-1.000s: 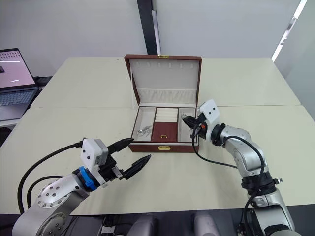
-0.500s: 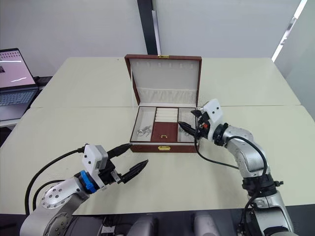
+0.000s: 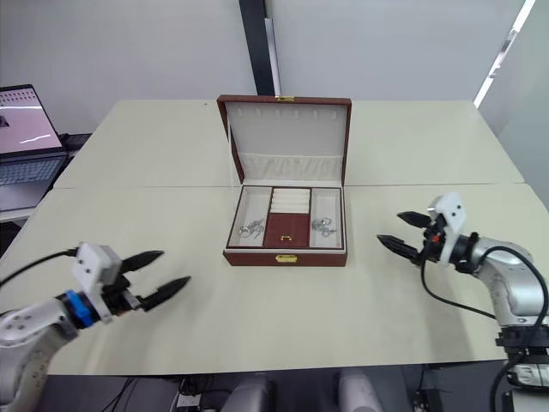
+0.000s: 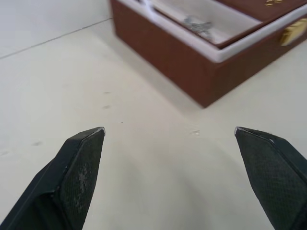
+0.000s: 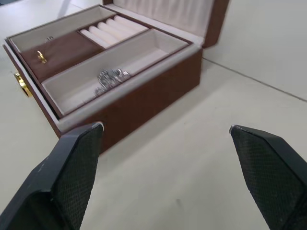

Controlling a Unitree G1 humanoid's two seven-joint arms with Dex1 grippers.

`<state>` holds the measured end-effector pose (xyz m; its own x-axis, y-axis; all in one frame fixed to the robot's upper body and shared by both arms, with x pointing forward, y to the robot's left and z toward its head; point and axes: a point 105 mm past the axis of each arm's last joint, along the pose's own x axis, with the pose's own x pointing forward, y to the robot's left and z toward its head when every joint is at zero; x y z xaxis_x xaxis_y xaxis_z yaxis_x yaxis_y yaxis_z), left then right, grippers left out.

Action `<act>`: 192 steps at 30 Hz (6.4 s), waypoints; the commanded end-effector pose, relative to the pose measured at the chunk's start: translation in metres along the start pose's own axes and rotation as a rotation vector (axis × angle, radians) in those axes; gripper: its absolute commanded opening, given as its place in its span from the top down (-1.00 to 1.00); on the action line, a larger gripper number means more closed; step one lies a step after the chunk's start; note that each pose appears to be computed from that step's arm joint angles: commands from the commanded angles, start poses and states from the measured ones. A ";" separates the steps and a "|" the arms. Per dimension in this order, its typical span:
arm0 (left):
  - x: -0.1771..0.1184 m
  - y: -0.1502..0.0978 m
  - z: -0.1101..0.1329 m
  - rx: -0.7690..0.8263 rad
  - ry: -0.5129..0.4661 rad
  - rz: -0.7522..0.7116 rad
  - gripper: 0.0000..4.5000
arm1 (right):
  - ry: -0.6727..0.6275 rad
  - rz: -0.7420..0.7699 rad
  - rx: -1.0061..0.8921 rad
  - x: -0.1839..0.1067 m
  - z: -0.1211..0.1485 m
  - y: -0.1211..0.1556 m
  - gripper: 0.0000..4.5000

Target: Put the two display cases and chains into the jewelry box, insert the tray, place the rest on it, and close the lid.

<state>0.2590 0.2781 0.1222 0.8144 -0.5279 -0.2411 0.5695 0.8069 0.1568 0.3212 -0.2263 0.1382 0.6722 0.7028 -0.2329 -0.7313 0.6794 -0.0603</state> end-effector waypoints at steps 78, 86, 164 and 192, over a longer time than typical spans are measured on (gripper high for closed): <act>0.117 -0.049 0.008 -0.132 -0.101 -0.178 1.00 | -0.055 0.203 -0.055 0.110 0.009 0.063 0.99; 0.102 -0.074 -0.003 -0.180 -0.036 -0.286 1.00 | -0.023 0.262 -0.022 0.102 0.000 0.082 0.99; -0.044 -0.139 0.071 -0.102 -0.389 0.206 1.00 | -0.277 -0.048 -0.180 0.111 0.099 -0.043 0.99; -0.040 -0.128 0.075 -0.128 -0.433 0.243 1.00 | -0.414 0.012 -0.185 0.134 0.139 -0.021 0.99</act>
<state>0.1642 0.1792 0.1766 0.9199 -0.3464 0.1839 0.3483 0.9371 0.0229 0.4441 -0.1185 0.2209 0.6449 0.7571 0.1046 -0.7294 0.6505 -0.2118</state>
